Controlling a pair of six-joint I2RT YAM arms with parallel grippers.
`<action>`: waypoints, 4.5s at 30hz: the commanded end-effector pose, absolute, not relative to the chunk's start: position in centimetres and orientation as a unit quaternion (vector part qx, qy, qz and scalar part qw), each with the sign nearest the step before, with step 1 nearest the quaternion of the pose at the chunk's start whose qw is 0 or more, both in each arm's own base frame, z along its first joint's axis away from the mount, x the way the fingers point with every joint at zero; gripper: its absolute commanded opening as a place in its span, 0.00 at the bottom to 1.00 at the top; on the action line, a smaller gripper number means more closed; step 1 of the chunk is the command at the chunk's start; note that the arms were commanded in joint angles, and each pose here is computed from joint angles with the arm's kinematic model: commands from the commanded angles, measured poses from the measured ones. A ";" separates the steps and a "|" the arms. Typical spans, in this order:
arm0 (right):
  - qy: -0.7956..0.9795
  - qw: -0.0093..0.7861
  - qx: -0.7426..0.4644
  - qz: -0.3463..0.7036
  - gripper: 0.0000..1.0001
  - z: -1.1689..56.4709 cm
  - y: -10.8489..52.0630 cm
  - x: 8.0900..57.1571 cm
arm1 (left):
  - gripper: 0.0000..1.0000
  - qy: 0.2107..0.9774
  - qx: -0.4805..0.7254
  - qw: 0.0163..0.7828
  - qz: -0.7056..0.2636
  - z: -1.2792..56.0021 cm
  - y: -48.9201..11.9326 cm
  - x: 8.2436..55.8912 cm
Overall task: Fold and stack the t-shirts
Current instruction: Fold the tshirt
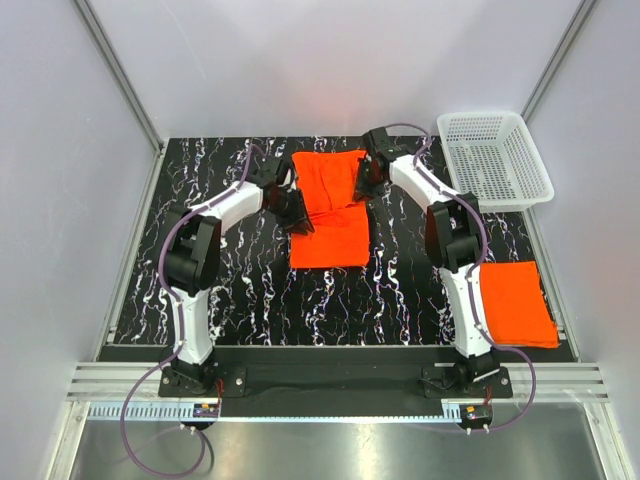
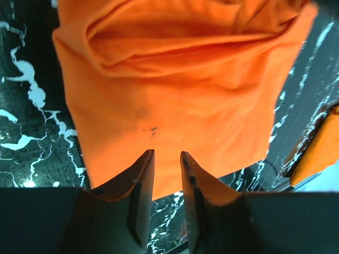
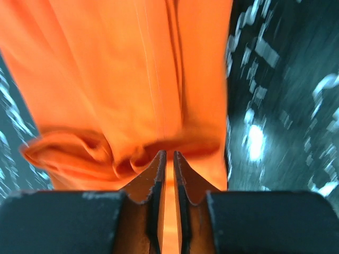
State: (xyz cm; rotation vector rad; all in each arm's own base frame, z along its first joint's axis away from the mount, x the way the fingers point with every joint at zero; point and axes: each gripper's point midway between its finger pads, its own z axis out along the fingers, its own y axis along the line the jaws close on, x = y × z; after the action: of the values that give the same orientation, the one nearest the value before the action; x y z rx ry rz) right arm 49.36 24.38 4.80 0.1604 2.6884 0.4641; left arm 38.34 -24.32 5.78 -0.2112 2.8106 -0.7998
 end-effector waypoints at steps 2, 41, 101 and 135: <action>0.949 0.233 0.090 0.190 0.19 7.9 23.0 52.9 | 0.31 0.941 -0.058 0.152 -0.298 8.9 -25.1 41.0; 0.921 0.029 0.039 0.387 0.29 9.4 25.7 34.1 | 0.34 0.935 -0.024 0.161 -0.314 10.9 -25.5 40.6; 0.858 0.016 0.070 0.509 0.32 9.2 26.0 39.3 | 0.38 0.891 -0.043 0.111 -0.438 7.7 -26.2 39.3; 0.864 0.087 0.121 0.481 0.28 10.6 24.5 47.2 | 0.38 0.873 -0.074 0.192 -0.441 11.1 -22.7 46.3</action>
State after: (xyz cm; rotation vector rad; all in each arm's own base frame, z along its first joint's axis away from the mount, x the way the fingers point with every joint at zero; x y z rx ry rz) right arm 48.12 21.83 5.77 0.5089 2.6274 1.4175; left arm 45.78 -23.19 6.36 -0.3064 2.5639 -1.2663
